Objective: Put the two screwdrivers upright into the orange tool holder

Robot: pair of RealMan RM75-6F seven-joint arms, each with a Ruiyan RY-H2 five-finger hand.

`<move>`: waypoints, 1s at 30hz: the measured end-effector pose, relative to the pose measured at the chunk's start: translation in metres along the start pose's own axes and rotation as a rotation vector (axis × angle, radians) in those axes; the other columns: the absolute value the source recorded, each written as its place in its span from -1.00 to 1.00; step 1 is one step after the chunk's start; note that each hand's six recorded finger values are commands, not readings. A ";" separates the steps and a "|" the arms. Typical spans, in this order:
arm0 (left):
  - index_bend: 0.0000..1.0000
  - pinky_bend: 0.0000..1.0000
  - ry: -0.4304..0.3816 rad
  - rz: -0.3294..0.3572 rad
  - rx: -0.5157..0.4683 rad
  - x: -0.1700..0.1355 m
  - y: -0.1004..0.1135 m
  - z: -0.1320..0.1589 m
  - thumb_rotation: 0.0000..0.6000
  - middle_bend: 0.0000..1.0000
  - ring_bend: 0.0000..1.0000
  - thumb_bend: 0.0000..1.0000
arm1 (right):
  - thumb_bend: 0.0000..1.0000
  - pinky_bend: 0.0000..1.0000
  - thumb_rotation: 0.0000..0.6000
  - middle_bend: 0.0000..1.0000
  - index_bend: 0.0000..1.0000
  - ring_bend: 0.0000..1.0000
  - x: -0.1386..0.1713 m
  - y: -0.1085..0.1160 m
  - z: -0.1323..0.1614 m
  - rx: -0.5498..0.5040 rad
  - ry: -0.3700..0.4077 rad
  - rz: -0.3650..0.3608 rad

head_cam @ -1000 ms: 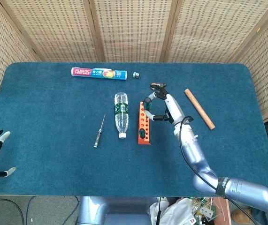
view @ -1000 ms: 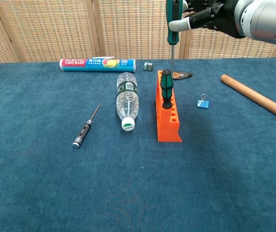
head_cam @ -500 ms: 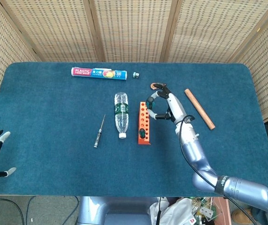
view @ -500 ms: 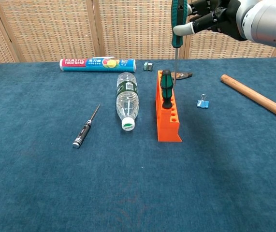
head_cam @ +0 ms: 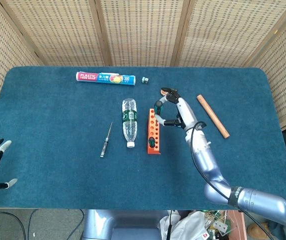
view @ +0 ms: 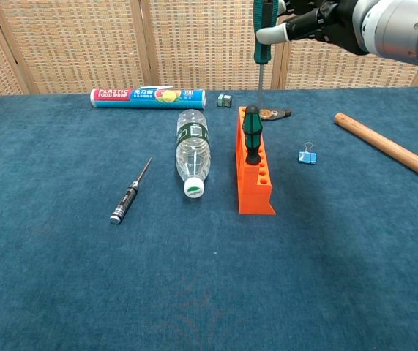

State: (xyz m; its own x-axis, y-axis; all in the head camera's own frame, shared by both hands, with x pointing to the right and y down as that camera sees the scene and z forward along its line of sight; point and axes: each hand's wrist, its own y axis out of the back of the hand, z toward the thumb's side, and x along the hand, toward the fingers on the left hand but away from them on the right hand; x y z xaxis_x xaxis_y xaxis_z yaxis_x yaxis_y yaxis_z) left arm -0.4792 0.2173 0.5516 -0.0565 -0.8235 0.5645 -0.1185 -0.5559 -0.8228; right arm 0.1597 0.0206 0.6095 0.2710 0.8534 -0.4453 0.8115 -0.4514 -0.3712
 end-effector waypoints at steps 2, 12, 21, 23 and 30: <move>-1.00 -1.00 0.001 0.000 -0.001 0.000 0.000 0.000 1.00 -1.00 -1.00 -1.00 | -0.21 -0.97 1.00 -0.79 0.23 -1.00 -0.001 -0.002 0.001 -0.002 -0.002 0.001; -1.00 -1.00 0.003 -0.001 -0.004 0.001 0.000 -0.001 1.00 -1.00 -1.00 -1.00 | -0.21 -0.97 1.00 -0.79 0.24 -1.00 -0.002 -0.012 -0.001 0.009 -0.007 0.016; -1.00 -1.00 0.001 -0.003 -0.005 0.001 0.000 -0.001 1.00 -1.00 -1.00 -1.00 | -0.21 -0.97 1.00 -0.79 0.24 -1.00 -0.002 -0.016 -0.001 0.010 -0.004 0.020; -1.00 -1.00 0.001 -0.004 -0.004 0.001 0.000 -0.001 1.00 -1.00 -1.00 -1.00 | -0.21 -0.97 1.00 -0.79 0.24 -1.00 -0.002 -0.016 0.000 0.008 -0.002 0.020; -1.00 -1.00 0.000 -0.004 -0.006 0.001 0.000 -0.001 1.00 -1.00 -1.00 -1.00 | -0.21 -0.97 1.00 -0.79 0.24 -1.00 -0.002 -0.017 -0.002 0.017 -0.008 0.019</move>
State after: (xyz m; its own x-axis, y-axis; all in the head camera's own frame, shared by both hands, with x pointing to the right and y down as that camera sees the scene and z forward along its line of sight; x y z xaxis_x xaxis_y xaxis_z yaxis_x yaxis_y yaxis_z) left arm -0.4800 0.2167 0.5519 -0.0563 -0.8214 0.5676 -0.1249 -0.5582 -0.8202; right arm 0.1465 0.0265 0.6182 0.2820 0.8426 -0.4588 0.7975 -0.4717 -0.3762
